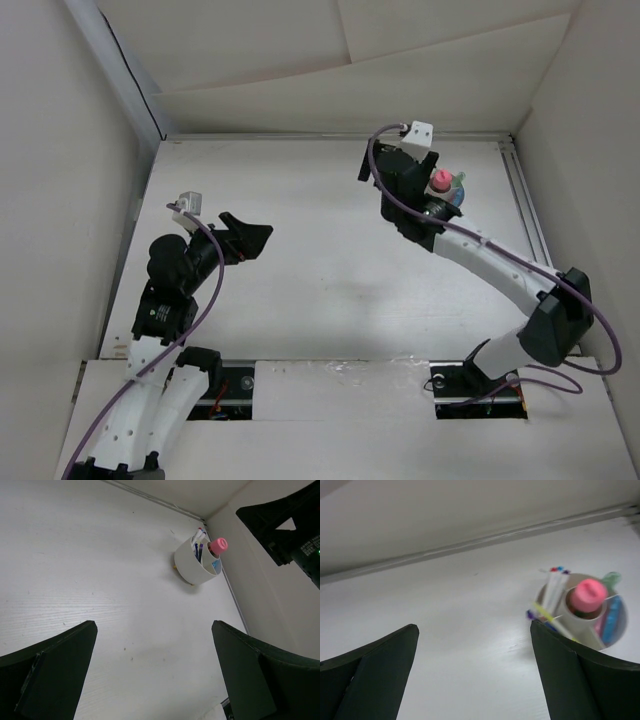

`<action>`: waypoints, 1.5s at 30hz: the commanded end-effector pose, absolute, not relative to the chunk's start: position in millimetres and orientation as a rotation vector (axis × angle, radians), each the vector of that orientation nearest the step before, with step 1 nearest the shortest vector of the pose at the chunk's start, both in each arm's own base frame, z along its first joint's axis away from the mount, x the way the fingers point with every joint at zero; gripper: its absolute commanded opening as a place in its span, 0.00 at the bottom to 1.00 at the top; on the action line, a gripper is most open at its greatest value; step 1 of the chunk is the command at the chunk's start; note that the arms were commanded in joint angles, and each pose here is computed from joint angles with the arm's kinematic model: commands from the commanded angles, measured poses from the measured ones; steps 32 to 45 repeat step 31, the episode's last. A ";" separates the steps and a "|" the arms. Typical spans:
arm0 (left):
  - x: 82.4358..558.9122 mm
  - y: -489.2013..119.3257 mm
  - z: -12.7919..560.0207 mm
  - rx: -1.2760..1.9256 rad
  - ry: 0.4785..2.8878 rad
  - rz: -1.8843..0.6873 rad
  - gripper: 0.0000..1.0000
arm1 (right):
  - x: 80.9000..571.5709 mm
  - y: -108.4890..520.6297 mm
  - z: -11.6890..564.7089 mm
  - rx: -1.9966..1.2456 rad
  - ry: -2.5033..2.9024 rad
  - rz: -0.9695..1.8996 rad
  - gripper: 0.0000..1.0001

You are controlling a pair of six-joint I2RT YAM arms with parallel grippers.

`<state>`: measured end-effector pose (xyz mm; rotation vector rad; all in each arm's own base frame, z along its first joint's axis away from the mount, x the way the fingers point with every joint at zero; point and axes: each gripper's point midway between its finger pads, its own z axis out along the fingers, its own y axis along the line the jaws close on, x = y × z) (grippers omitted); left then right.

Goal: Sort the stationery into containers
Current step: Reset both arms

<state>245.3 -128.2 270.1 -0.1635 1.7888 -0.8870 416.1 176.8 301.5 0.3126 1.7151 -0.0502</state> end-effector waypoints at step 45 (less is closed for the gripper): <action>221.7 -125.2 302.2 -0.118 1.652 -0.916 1.00 | 205.2 289.5 235.5 -0.404 2.010 0.636 1.00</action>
